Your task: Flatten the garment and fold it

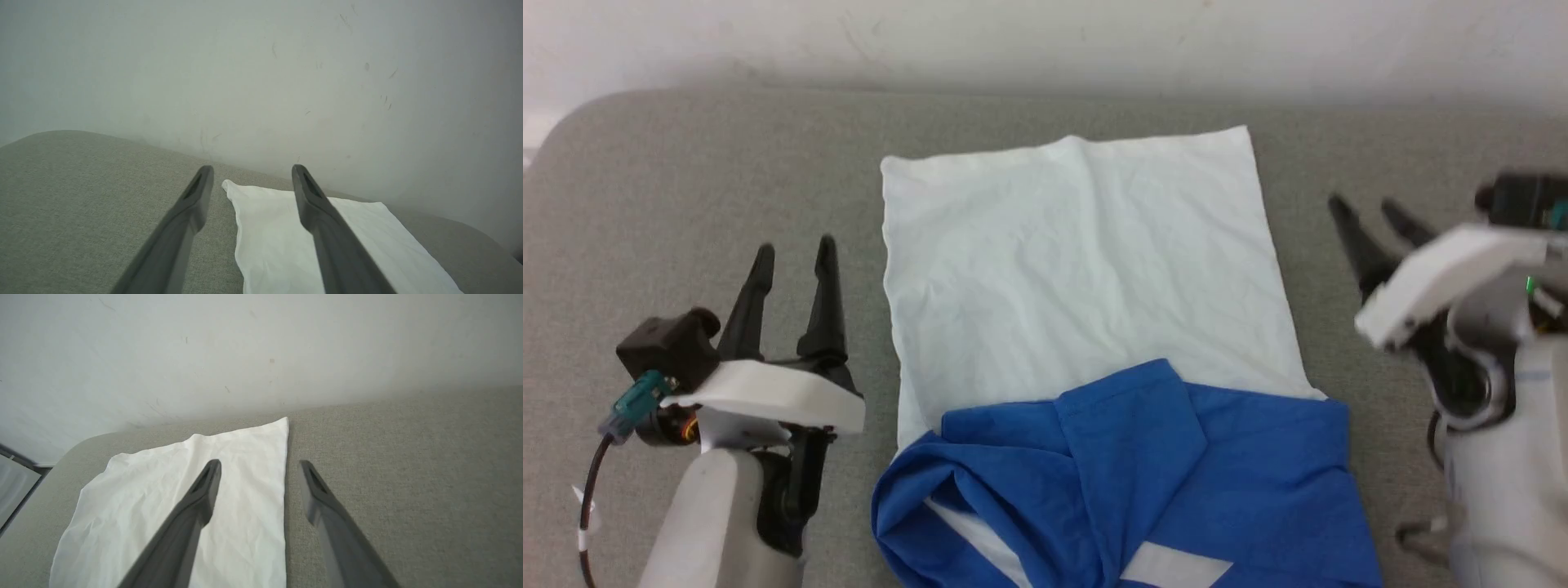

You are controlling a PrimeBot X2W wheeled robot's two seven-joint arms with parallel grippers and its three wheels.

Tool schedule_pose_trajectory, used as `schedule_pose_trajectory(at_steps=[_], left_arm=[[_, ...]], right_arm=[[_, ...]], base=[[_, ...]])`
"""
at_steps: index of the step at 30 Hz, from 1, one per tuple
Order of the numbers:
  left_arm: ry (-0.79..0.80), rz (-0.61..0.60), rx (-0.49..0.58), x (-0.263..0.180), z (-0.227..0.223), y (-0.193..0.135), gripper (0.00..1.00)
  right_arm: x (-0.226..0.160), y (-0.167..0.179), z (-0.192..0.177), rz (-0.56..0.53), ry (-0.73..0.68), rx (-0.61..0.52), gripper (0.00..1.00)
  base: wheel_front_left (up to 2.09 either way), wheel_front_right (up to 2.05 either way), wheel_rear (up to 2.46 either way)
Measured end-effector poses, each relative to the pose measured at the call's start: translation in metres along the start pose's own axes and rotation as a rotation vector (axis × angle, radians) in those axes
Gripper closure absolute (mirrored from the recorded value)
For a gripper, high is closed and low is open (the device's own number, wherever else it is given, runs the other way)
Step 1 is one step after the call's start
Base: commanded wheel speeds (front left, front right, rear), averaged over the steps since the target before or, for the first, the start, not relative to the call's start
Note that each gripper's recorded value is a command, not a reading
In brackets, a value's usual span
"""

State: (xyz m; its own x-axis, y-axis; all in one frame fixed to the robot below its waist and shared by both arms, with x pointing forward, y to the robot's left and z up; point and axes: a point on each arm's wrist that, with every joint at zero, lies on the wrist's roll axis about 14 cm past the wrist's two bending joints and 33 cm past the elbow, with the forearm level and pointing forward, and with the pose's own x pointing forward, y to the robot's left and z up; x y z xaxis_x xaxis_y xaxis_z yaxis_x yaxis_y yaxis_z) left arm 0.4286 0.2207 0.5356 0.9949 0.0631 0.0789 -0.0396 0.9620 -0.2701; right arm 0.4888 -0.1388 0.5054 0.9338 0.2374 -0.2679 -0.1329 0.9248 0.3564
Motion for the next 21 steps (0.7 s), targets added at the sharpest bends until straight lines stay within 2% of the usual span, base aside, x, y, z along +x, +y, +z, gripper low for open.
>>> schedule_pose_trajectory(at_steps=[8,9,10,12,14,16,21], left_arm=[[-0.005,-0.035,-0.012,0.032,-0.008,-0.009,0.0],[-0.005,-0.035,-0.012,0.032,-0.008,-0.009,0.0],[0.003,-0.034,-0.013,0.039,-0.015,-0.007,0.0],[0.008,-0.033,-0.017,0.041,-0.019,-0.007,0.0],[0.018,-0.025,-0.017,0.046,-0.026,-0.005,0.0],[0.033,-0.014,-0.014,0.05,-0.036,0.0,0.0],[0.06,0.001,0.0,0.053,-0.05,0.009,0.0]], right_arm=[[0.086,0.013,0.042,-0.014,0.07,-0.114,0.0],[0.086,0.013,0.042,-0.014,0.07,-0.114,0.0],[0.106,0.01,0.042,-0.037,0.106,-0.151,0.0],[0.114,0.007,0.037,-0.052,0.14,-0.169,0.0],[0.129,0.0,0.019,-0.086,0.233,-0.212,0.0],[0.145,-0.014,-0.008,-0.139,0.384,-0.306,0.0],[0.165,-0.02,-0.04,-0.169,0.559,-0.422,0.0]], base=[[0.0,0.0,0.0],[0.0,0.0,0.0],[0.0,0.0,0.0],[0.0,0.0,0.0],[0.0,0.0,0.0],[0.0,0.0,0.0],[0.0,0.0,0.0]])
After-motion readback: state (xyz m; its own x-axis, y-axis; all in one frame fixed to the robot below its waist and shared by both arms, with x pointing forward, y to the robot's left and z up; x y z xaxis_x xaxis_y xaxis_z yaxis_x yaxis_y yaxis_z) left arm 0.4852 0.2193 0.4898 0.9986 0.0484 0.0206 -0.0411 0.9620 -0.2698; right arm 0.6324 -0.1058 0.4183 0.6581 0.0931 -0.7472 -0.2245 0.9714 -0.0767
